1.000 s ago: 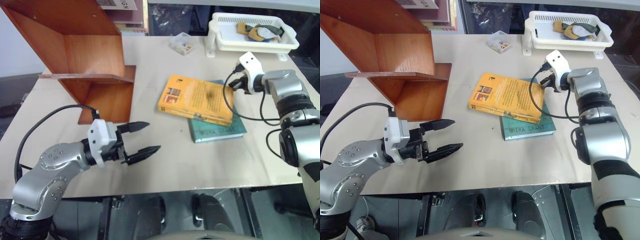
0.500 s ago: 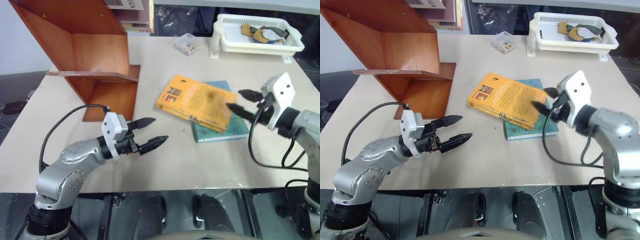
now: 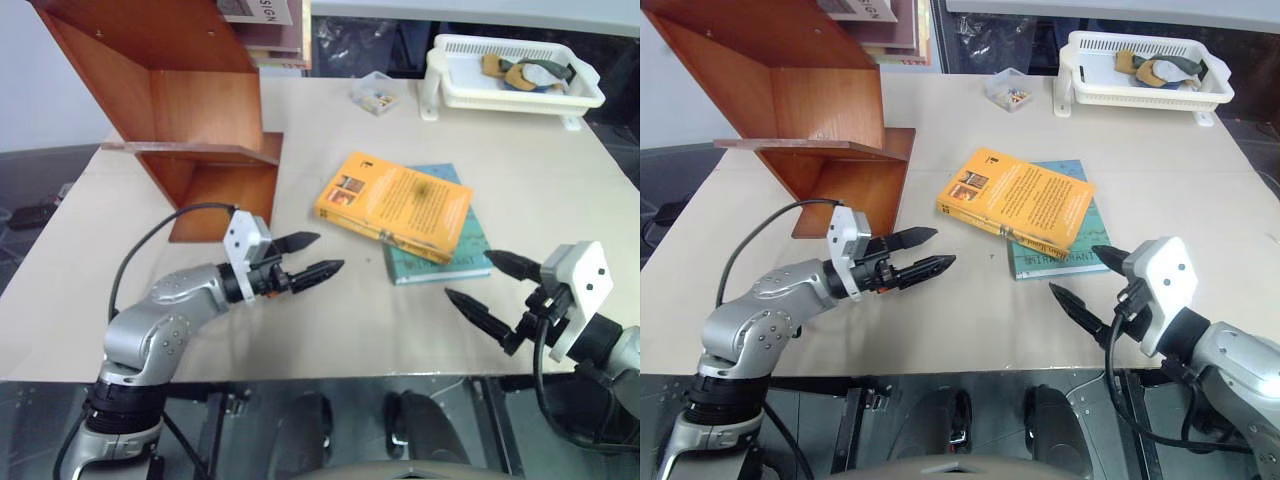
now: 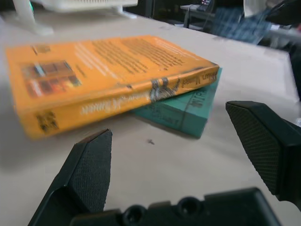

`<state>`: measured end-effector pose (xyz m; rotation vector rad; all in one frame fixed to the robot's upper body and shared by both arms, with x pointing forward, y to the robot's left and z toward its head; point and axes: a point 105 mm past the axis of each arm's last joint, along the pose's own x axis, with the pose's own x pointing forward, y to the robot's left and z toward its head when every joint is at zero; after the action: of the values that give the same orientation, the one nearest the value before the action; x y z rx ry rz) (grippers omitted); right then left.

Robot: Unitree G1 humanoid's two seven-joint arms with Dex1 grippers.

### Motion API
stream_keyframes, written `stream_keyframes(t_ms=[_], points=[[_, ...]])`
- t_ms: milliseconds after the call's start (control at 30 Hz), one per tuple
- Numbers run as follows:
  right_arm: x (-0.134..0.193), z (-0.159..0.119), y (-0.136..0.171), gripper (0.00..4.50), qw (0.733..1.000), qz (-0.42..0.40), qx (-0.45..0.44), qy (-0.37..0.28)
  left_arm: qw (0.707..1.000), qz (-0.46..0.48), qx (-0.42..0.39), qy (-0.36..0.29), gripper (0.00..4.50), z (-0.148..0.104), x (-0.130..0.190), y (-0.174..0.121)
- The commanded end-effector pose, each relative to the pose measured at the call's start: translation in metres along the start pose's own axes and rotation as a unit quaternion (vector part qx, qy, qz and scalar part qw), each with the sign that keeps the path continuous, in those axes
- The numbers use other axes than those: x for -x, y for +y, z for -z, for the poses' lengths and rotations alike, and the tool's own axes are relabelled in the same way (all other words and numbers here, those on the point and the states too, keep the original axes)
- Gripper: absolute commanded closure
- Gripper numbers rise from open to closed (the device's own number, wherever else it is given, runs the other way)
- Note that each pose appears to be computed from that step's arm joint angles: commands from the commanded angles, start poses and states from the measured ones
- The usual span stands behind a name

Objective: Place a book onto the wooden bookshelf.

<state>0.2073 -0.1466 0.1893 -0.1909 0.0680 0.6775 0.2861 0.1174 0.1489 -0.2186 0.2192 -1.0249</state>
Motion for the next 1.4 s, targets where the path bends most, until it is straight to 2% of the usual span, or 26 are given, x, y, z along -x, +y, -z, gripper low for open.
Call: stream_keyframes(t_ms=[33, 100, 400, 767, 1067, 1167, 1233, 1333, 1367, 1400], points=[[0.002, -0.017, 0.01, 0.11, 0.998, -0.003, 0.024, -0.05, 0.988, -0.031, 0.147, -0.047, 0.0, -0.006, -0.014, 0.013], [0.003, -0.021, 0.012, 0.11, 0.997, -0.003, 0.03, -0.066, 0.969, -0.051, 0.232, -0.06, 0.0, -0.002, -0.027, 0.023], [0.002, -0.028, 0.007, 0.11, 0.993, 0.044, 0.073, -0.082, 0.911, -0.053, 0.398, -0.096, 0.0, -0.001, -0.071, 0.02], [0.0, -0.032, 0.006, 0.11, 0.992, 0.051, 0.083, -0.076, 0.845, -0.055, 0.515, -0.135, 0.0, 0.0, -0.107, 0.01], [0.001, -0.04, 0.002, 0.11, 0.993, 0.054, 0.086, -0.064, 0.814, -0.062, 0.56, -0.139, 0.0, 0.011, -0.128, 0.006], [0.001, -0.041, 0.001, 0.0, 0.993, 0.057, 0.085, -0.059, 0.809, -0.057, 0.569, -0.136, 0.8, 0.013, -0.132, 0.004], [0.001, -0.042, 0.001, 0.0, 0.993, 0.058, 0.085, -0.058, 0.809, -0.051, 0.569, -0.138, 1.63, 0.011, -0.134, 0.004], [0.0, -0.043, 0.001, 0.0, 0.993, 0.059, 0.084, -0.057, 0.808, -0.049, 0.57, -0.141, 3.19, 0.01, -0.135, 0.005], [0.0, -0.043, 0.001, 0.0, 0.993, 0.06, 0.085, -0.057, 0.808, -0.05, 0.57, -0.143, 3.48, 0.009, -0.134, 0.006], [-0.001, -0.043, 0.001, 0.0, 0.993, 0.061, 0.086, -0.056, 0.807, -0.05, 0.57, -0.144, 3.96, 0.007, -0.133, 0.007]])
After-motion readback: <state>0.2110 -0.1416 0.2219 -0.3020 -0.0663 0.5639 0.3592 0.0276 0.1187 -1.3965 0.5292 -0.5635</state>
